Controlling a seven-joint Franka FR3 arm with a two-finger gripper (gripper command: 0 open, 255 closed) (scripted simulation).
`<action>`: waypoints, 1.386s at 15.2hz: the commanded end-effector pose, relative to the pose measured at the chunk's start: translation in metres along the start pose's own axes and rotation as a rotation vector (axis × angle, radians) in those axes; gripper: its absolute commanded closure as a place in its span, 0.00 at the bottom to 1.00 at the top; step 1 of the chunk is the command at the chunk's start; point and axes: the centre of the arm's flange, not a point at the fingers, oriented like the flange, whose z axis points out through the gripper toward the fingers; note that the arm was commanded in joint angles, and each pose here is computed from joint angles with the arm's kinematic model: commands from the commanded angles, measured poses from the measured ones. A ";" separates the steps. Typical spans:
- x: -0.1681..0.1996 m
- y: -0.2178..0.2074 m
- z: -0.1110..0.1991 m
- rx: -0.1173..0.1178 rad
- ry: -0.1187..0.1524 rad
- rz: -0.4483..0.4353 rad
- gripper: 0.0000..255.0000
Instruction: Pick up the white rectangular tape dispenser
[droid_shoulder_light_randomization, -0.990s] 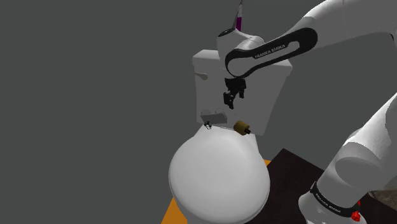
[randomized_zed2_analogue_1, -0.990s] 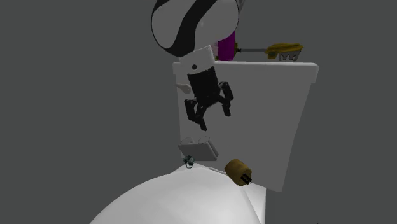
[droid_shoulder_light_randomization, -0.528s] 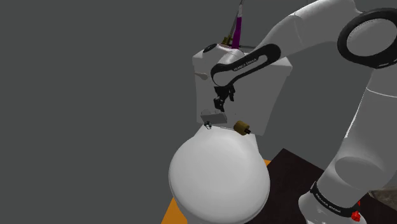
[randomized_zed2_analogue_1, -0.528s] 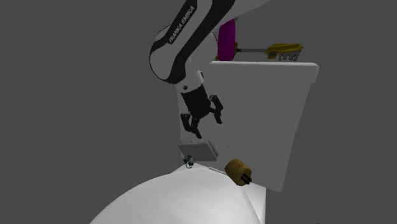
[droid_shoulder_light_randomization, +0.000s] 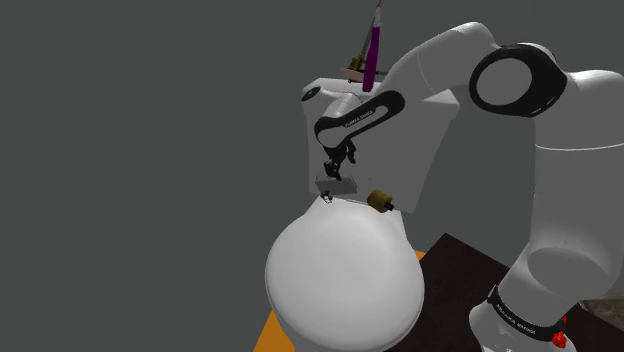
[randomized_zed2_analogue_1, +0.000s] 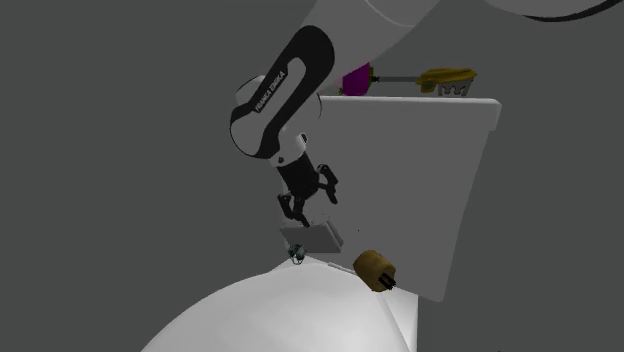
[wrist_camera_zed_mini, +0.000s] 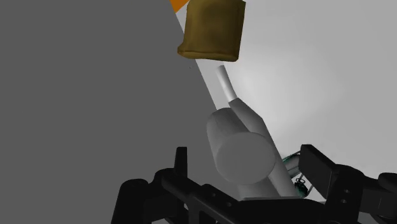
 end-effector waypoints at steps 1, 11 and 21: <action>0.003 -0.002 0.018 0.000 -0.002 0.002 0.00; 0.005 -0.006 0.033 0.001 -0.002 0.002 1.00; 0.002 0.001 0.011 0.000 -0.002 0.002 1.00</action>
